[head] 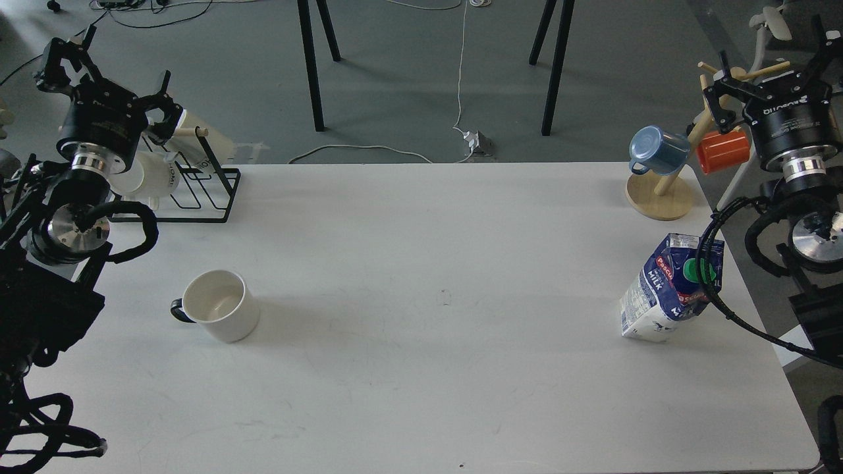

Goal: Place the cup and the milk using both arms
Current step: 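Lower the left gripper toward the white mug's rim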

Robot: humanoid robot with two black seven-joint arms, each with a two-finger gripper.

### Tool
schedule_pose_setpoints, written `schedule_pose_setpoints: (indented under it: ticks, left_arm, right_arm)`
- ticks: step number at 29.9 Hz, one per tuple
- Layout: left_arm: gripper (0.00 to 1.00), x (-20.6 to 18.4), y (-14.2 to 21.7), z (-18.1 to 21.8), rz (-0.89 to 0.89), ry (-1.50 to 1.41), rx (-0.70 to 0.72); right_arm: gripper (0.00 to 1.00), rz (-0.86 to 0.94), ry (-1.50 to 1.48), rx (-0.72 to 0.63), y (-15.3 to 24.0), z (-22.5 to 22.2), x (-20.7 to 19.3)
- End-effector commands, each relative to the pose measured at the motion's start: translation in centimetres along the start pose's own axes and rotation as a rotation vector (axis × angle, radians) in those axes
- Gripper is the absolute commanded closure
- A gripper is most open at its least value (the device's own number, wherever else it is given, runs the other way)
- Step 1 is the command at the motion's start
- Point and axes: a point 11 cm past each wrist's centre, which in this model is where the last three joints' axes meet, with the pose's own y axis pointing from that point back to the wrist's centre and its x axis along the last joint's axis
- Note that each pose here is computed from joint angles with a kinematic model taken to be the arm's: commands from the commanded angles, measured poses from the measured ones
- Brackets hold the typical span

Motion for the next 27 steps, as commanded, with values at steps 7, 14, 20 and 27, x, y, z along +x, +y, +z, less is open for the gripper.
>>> schedule_pose_setpoints:
  ticks: [7, 14, 20, 27]
  left_arm:
    - [0.01, 0.4, 0.9, -0.7, -0.008, -0.008, 0.030]
    - [0.01, -2.9, 5.6, -0.5, -0.267, -0.459, 0.228]
    - [0.01, -1.8, 11.1, 0.2, -0.432, -0.994, 0.435]
    - [0.10, 0.6, 12.6, 1.9, -0.567, -1.531, 0.573]
  right_arm:
    - [0.01, -0.014, 0.001, 0.002, -0.1, -0.2, -0.3]
    - [0.01, -0.015, 0.003, 0.009, 0.0, -0.6, -0.2]
    - [0.01, -0.011, 0.003, 0.008, 0.2, -0.5, 0.0]
    - [0.01, -0.004, -0.004, 0.006, 0.4, -0.2, 0.2]
